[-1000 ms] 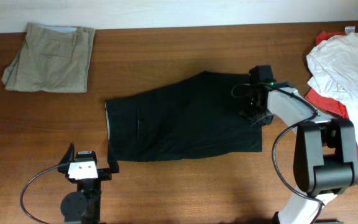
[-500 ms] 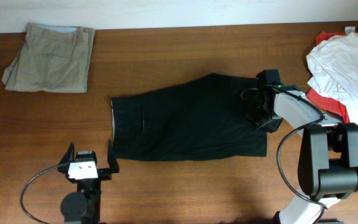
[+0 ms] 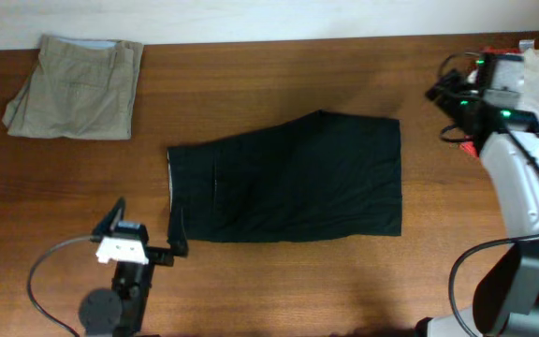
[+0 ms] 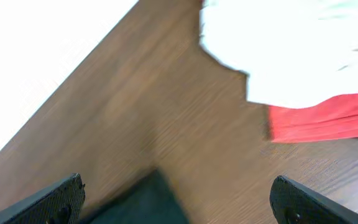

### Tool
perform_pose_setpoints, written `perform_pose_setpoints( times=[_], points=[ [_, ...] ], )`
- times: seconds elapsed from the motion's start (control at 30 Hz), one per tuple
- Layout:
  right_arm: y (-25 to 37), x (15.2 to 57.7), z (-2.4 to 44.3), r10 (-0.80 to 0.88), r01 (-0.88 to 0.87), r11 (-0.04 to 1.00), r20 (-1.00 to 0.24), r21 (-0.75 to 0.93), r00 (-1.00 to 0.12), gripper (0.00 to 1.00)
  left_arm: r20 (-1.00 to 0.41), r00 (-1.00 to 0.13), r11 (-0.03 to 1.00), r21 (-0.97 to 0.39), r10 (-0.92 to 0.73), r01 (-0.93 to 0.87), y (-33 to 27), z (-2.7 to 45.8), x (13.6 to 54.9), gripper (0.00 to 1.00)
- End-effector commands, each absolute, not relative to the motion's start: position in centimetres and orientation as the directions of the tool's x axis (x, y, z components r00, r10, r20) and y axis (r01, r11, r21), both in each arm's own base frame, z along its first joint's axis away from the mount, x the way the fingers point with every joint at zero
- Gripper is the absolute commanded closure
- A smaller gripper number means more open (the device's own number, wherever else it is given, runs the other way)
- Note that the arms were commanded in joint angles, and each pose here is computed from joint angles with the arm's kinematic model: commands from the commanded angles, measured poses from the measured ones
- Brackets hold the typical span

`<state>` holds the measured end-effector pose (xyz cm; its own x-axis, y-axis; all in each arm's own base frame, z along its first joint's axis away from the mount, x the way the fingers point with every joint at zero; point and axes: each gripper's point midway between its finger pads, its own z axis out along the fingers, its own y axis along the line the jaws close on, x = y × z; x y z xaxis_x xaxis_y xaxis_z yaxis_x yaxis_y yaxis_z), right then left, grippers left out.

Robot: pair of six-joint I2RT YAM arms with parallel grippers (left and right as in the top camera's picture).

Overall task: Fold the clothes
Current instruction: 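Grasp the left end of the black trousers with the left gripper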

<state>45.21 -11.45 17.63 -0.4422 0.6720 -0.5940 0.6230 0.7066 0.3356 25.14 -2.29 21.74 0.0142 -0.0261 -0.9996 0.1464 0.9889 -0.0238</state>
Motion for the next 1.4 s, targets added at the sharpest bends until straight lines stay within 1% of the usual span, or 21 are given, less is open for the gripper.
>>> perform_pose_setpoints(
  times=[0.0, 0.03, 0.1, 0.13, 0.17, 0.27, 0.3, 0.37, 0.43, 0.5, 0.57, 0.63, 0.67, 0.7, 0.8, 0.9, 1.0, 1.13, 1.27, 1.37],
  points=[
    [-13.3, 44.5, 17.6, 0.689, 0.659, 0.677, -0.596, 0.327, -0.412, 0.01, -0.995, -0.094, 0.985, -0.057, -0.042, 0.160, -2.5, 24.5, 26.9, 0.01],
    [-13.6, 44.4, 17.7, 0.692, 0.664, 0.673, -0.596, 0.327, -0.407, 0.01, -0.987, -0.156, 0.982, -0.064, -0.036, 0.179, -2.9, 24.7, 27.7, 0.01],
    [-13.6, 44.4, 17.7, 0.692, 0.664, 0.672, -0.596, 0.327, -0.407, 0.01, -0.960, -0.280, 0.953, -0.071, 0.016, 0.296, -4.8, 25.4, 29.5, 0.01],
    [-13.5, 44.5, 17.7, 0.692, 0.664, 0.673, -0.596, 0.327, -0.408, 0.01, -0.935, -0.353, 0.923, -0.101, 0.040, 0.372, -6.1, 25.5, 30.7, 0.01],
    [-13.5, 44.5, 17.7, 0.692, 0.663, 0.673, -0.596, 0.327, -0.408, 0.01, -0.908, -0.415, 0.903, -0.136, 0.051, 0.408, -6.8, 25.4, 31.6, 0.01],
    [-13.5, 44.5, 17.7, 0.692, 0.663, 0.673, -0.596, 0.327, -0.408, 0.01, -0.785, -0.617, 0.893, -0.240, 0.051, 0.380, -7.0, 24.4, 34.5, 0.01],
    [-13.5, 44.5, 17.7, 0.692, 0.663, 0.673, -0.596, 0.327, -0.408, 0.01, -0.740, -0.670, 0.892, -0.262, 0.060, 0.369, -7.0, 24.1, 35.2, 0.01],
    [-13.5, 44.5, 17.7, 0.692, 0.664, 0.673, -0.596, 0.327, -0.408, 0.01, -0.673, -0.736, 0.890, -0.288, 0.075, 0.353, -6.9, 24.0, 36.5, 0.01],
    [-13.5, 44.5, 17.7, 0.692, 0.663, 0.673, -0.596, 0.327, -0.408, 0.01, -0.628, -0.775, 0.890, -0.314, 0.067, 0.331, -6.8, 23.6, 38.2, 0.01],
    [-13.5, 44.5, 17.7, 0.692, 0.663, 0.673, -0.596, 0.327, -0.408, 0.01, -0.586, -0.808, 0.898, -0.318, 0.067, 0.305, -6.5, 22.0, 38.6, 0.01],
    [-13.5, 44.5, 17.7, 0.692, 0.663, 0.673, -0.596, 0.327, -0.408, 0.01, -0.550, -0.832, 0.931, -0.265, 0.066, 0.250, -5.1, 20.2, 39.3, 0.01],
    [-13.5, 44.5, 17.7, 0.692, 0.664, 0.673, -0.596, 0.327, -0.408, 0.01, -0.499, -0.866, 0.970, -0.218, -0.014, 0.109, -2.5, 18.3, 40.0, 0.01],
    [-13.5, 44.5, 17.7, 0.692, 0.663, 0.673, -0.596, 0.327, -0.408, 0.01, -0.461, -0.883, 0.974, -0.224, -0.086, 0.023, -0.9, 17.1, 40.2, 0.01],
    [-13.5, 44.5, 17.7, 0.692, 0.663, 0.673, -0.596, 0.327, -0.408, 0.01, -0.430, -0.895, 0.961, -0.276, -0.115, 0.009, -0.5, 16.1, 40.3, 0.01],
    [-13.5, 44.5, 17.7, 0.692, 0.663, 0.673, -0.596, 0.327, -0.408, 0.01, -0.350, -0.924, 0.921, -0.389, -0.155, -0.007, -0.2, 13.8, 40.1, 0.01],
    [-13.5, 44.5, 17.7, 0.692, 0.663, 0.673, -0.596, 0.327, -0.408, 0.01, -0.284, -0.954, 0.880, -0.473, -0.094, 0.054, -0.6, 10.7, 39.8, 0.01],
    [-13.5, 44.5, 17.7, 0.692, 0.664, 0.673, -0.596, 0.327, -0.408, 0.01, -0.199, -0.976, 0.849, -0.527, -0.084, 0.035, -1.2, 7.6, 39.4, 0.01],
    [-13.5, 44.5, 17.7, 0.692, 0.663, 0.673, -0.596, 0.327, -0.408, 0.01, -0.114, -0.991, 0.840, -0.543, -0.066, 0.006, -1.3, 4.1, 38.8, 0.01],
    [-13.5, 44.5, 17.7, 0.692, 0.663, 0.673, -0.596, 0.327, -0.408, 0.01, -0.088, -0.995, 0.869, -0.494, -0.044, 0.005, -0.5, 2.5, 38.1, 0.01],
    [-13.5, 44.5, 17.7, 0.692, 0.663, 0.673, -0.596, 0.327, -0.408, 0.01, -0.071, -0.997, 0.866, -0.500, -0.045, -0.003, -0.7, 2.1, 37.6, 0.01]
  ],
)
